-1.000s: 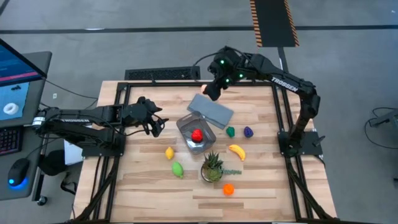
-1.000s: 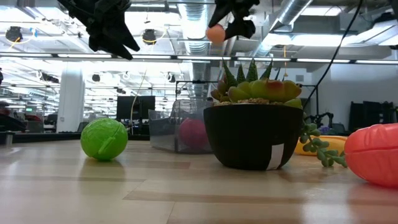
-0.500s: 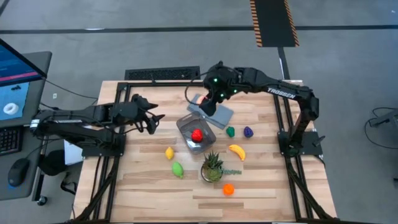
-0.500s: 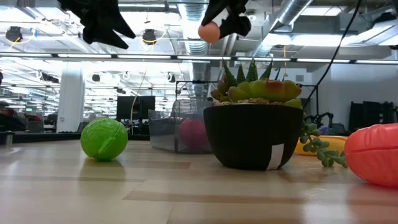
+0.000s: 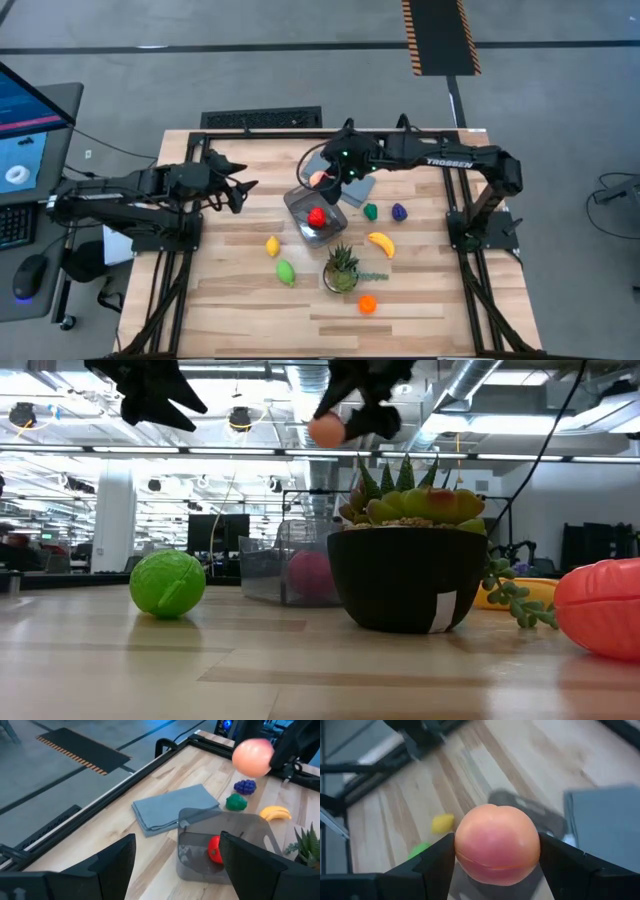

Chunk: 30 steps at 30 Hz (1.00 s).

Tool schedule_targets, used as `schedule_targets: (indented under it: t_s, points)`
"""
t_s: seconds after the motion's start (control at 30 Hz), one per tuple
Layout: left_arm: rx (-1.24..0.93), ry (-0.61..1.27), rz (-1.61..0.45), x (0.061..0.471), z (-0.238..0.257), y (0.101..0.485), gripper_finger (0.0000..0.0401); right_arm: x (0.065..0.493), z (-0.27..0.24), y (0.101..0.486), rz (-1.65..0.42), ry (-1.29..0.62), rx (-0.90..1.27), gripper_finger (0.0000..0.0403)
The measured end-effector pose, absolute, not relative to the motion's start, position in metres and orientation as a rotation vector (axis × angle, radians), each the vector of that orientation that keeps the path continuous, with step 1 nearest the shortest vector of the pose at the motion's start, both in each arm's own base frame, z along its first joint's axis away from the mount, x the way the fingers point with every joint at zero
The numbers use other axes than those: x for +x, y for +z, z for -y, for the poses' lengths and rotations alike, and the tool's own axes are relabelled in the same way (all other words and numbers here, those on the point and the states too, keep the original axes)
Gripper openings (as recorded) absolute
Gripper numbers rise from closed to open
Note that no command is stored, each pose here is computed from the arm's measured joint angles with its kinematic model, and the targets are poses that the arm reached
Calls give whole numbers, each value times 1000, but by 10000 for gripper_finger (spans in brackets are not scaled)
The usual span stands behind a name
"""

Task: Pick and placing Produce into tupperware
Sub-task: Put the pink peach into the black bin

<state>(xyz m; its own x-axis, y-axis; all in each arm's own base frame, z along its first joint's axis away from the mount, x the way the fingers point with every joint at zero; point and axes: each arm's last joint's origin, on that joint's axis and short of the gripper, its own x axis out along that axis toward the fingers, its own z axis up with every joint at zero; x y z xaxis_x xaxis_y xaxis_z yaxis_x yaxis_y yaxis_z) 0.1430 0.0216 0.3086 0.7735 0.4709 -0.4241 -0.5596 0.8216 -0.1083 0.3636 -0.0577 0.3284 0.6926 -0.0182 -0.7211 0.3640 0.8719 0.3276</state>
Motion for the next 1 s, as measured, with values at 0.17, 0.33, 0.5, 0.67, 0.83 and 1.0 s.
schedule_targets:
  t_s: [0.17, 0.33, 0.5, 0.67, 0.83, 1.0]
  points:
    - [-236, 570, -387, 142, -22, 309, 273, 361, 54, 310, -721, -219, 514, 282]
    - [-244, 584, -378, 142, -22, 310, 273, 369, 47, 288, -685, -192, 526, 282]
    - [-249, 584, -371, 143, -22, 310, 273, 376, 44, 267, -710, -192, 535, 282]
    - [-253, 591, -368, 142, -22, 310, 273, 388, 47, 250, -711, -197, 546, 282]
    - [-252, 592, -369, 142, -22, 310, 273, 400, 47, 229, -735, -190, 589, 282]
    - [-253, 593, -370, 142, -22, 310, 273, 409, 46, 211, -750, -181, 617, 282]
